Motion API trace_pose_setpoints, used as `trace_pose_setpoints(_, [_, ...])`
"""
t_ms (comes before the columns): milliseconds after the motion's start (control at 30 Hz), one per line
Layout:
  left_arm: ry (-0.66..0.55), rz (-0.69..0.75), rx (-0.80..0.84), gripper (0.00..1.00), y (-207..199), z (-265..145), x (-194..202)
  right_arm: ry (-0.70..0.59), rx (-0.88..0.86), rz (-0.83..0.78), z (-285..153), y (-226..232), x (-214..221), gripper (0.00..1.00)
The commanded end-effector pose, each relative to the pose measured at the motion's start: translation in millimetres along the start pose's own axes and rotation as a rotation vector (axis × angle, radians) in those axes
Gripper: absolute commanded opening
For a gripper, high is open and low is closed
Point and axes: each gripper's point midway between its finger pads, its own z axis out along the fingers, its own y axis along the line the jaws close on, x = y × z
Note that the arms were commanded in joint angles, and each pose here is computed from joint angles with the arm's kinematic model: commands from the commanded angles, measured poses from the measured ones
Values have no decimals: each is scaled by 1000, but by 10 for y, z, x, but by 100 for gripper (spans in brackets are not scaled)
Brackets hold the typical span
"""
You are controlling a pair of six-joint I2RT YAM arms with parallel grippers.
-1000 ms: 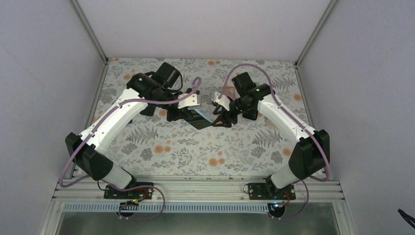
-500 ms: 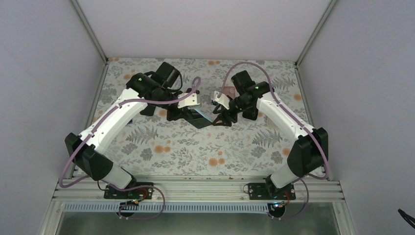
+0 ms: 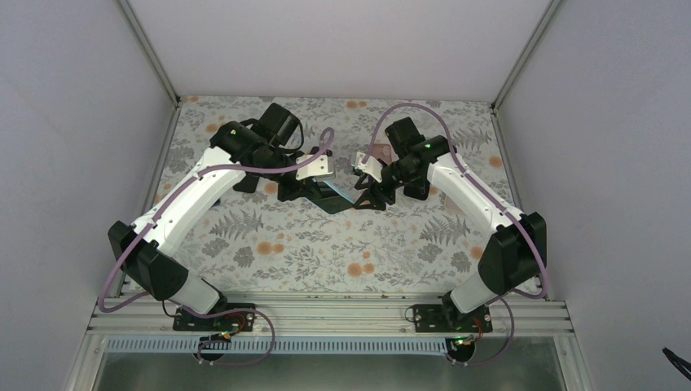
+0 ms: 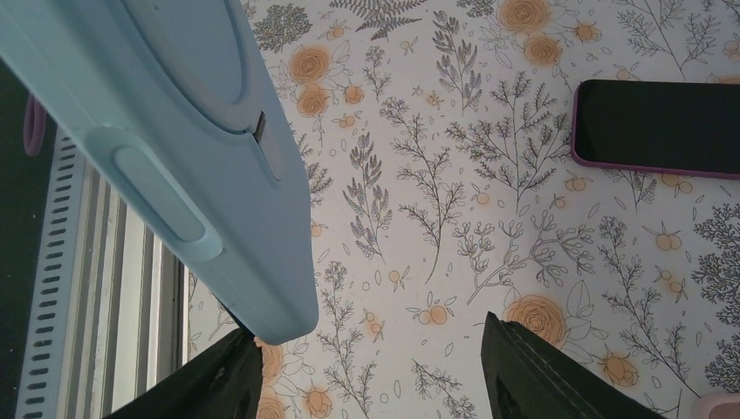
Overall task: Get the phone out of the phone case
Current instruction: Remove the phone case from the phone.
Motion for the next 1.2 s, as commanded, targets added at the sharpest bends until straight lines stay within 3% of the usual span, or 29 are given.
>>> trace_pose_setpoints(0, [-92, 41, 60, 2, -258, -143, -176, -14, 53, -46, -1, -134, -55, 65])
trace_pose_setpoints(767, [-101, 37, 76, 2, -267, -121, -189, -59, 90, -33, -37, -232, -187, 62])
trace_pose_setpoints(1033, [-182, 66, 224, 2, -508, -165, -371, -139, 263, -6, -158, -657, -518, 62])
trace_pose_setpoints(1167, [-234, 103, 278, 2, -613, -245, -491, -177, 260, -17, -218, -705, -715, 63])
